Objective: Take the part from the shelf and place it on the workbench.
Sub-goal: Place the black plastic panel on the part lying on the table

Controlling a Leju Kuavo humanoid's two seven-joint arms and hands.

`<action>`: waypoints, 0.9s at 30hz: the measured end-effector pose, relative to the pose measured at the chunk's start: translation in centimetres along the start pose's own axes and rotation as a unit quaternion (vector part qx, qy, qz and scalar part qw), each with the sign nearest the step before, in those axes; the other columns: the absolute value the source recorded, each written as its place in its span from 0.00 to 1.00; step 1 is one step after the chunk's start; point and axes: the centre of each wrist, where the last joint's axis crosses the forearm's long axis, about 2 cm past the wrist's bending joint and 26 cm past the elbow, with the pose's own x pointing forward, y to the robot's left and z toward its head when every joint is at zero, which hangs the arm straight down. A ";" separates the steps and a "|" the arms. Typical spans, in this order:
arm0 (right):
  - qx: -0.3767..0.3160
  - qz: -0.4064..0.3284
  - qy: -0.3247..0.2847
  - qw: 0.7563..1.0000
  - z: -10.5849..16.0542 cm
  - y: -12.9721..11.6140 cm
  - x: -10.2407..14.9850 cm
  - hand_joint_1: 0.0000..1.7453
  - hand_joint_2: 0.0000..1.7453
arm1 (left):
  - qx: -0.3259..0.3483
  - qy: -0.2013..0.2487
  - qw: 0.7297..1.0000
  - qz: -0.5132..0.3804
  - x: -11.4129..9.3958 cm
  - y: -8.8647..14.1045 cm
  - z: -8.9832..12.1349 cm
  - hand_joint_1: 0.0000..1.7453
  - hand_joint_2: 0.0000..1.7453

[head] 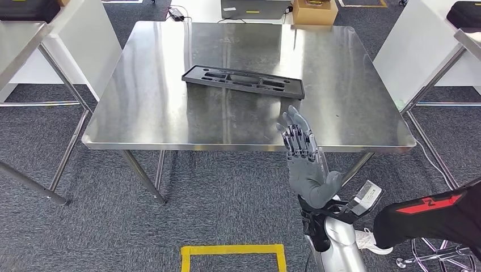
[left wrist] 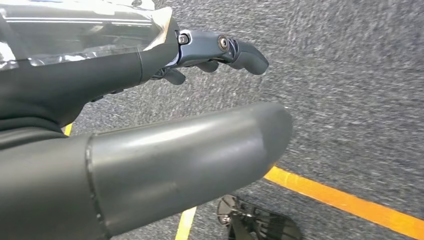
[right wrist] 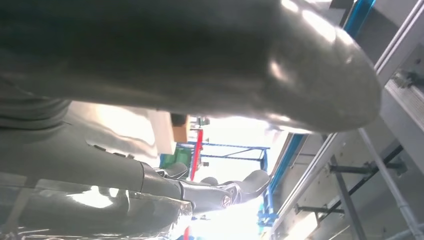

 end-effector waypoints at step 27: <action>-0.009 0.008 0.001 1.000 0.3 0.0 0.1 0.00 0.00 | -0.001 -0.006 1.000 0.002 0.0 0.2 -0.1 0.00 0.00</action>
